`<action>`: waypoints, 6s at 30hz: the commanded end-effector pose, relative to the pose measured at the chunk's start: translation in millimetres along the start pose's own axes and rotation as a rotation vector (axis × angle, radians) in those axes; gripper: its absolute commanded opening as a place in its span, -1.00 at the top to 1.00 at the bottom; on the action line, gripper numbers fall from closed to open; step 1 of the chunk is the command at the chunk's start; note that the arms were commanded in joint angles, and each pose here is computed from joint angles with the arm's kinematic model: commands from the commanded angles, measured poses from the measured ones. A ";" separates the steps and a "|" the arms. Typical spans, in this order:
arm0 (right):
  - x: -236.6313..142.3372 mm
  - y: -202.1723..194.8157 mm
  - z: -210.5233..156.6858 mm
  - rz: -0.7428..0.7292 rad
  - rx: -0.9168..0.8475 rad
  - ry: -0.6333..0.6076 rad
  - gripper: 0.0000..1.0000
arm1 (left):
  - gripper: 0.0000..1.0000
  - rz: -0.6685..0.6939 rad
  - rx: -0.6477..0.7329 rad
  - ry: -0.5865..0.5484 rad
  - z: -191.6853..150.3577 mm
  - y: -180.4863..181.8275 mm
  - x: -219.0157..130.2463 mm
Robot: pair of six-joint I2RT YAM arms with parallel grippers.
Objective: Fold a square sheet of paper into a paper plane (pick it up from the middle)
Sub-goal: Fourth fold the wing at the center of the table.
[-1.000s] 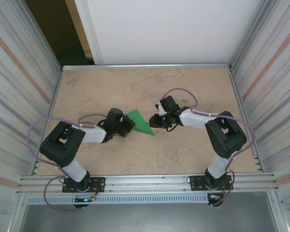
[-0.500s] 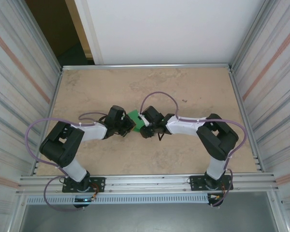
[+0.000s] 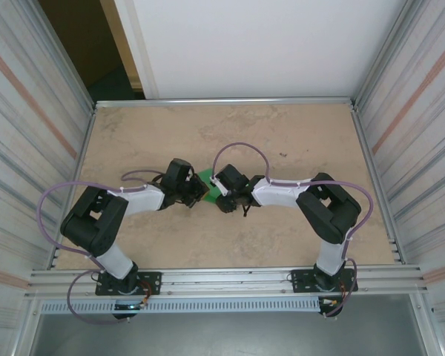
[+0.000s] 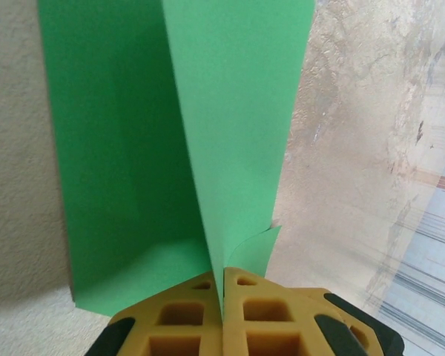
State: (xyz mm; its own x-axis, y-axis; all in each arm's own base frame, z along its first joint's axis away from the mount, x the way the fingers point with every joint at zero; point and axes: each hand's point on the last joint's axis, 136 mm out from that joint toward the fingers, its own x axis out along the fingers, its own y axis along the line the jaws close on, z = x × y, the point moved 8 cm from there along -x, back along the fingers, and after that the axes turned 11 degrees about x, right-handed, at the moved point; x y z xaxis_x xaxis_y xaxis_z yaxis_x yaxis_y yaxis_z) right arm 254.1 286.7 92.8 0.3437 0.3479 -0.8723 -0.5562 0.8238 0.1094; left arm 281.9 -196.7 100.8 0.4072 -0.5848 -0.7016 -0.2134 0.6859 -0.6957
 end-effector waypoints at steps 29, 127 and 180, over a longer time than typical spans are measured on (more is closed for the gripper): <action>1.5 6.3 0.9 0.028 -0.014 -0.005 0.39 | 0.83 -0.012 0.020 0.007 6.4 -6.7 -5.4; -31.1 -59.1 -7.2 0.561 0.648 0.002 0.32 | 0.06 0.261 0.119 0.325 -16.4 30.2 38.3; 11.0 -37.8 -22.1 0.484 0.601 0.155 0.63 | -0.11 0.475 0.060 0.460 -31.7 55.8 50.1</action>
State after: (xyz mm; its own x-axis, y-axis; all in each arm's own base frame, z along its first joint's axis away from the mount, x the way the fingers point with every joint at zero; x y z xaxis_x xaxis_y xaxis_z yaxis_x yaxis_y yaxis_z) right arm 261.1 251.0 75.4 0.0434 0.7271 -0.6852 -0.0975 0.6856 0.7214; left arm 308.8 -229.8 85.4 0.0851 -0.5527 -0.8290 -0.1315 0.8186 -0.5592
